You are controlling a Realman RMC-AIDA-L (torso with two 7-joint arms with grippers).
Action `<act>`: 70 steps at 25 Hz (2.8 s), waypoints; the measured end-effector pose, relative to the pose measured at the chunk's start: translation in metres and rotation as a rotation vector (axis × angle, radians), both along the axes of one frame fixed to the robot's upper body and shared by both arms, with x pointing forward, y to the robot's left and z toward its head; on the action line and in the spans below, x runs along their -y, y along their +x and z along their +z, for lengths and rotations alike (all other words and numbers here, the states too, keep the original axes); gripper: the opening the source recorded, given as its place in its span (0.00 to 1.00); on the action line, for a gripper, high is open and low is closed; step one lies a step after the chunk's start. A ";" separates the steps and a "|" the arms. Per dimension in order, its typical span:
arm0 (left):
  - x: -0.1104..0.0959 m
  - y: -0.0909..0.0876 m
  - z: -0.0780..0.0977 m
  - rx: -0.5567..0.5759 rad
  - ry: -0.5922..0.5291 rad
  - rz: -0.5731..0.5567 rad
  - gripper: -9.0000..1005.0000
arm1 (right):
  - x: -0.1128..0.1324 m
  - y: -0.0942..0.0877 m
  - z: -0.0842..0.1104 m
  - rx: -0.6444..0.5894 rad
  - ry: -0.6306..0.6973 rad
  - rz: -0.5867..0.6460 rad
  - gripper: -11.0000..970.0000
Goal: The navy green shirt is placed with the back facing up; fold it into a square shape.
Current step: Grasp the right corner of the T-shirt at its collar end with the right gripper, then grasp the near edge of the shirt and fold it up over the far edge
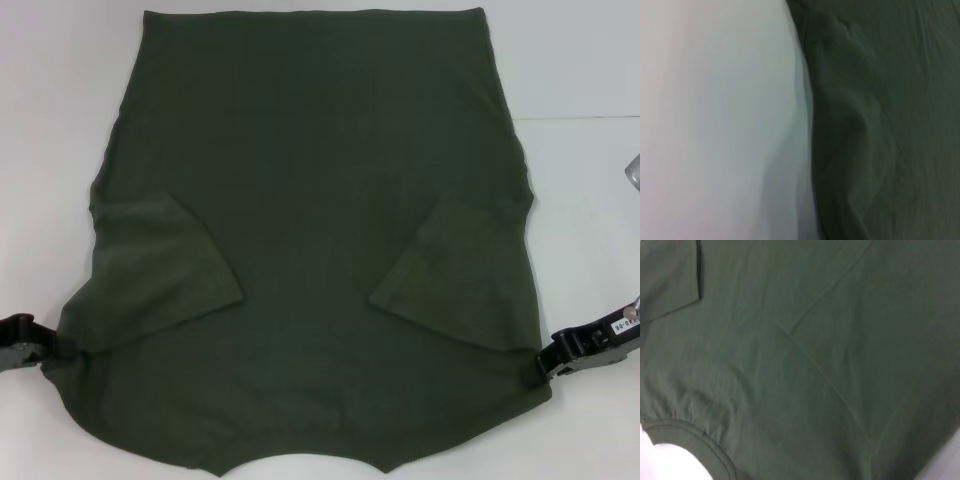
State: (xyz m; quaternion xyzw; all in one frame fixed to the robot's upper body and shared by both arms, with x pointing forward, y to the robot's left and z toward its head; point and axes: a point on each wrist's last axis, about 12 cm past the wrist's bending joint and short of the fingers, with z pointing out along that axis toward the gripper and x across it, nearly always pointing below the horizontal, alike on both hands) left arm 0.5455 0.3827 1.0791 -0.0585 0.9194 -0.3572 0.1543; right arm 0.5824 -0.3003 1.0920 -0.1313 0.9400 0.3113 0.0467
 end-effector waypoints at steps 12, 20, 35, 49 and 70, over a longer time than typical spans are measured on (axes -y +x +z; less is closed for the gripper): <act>0.004 -0.007 0.017 0.072 -0.105 -0.139 0.01 | 0.022 0.003 0.021 0.094 0.039 0.051 0.06; 0.007 -0.027 0.027 0.073 -0.214 -0.287 0.01 | 0.050 -0.015 0.036 0.155 0.077 0.127 0.07; 0.004 -0.038 0.047 0.060 -0.307 -0.403 0.01 | 0.071 -0.037 0.054 0.271 0.217 0.224 0.08; 0.000 0.032 0.068 0.388 -0.372 0.068 0.01 | 0.054 0.039 0.081 0.577 0.210 -0.132 0.08; 0.054 0.083 0.020 0.531 -0.134 0.297 0.02 | 0.007 0.088 0.041 0.768 0.008 -0.329 0.10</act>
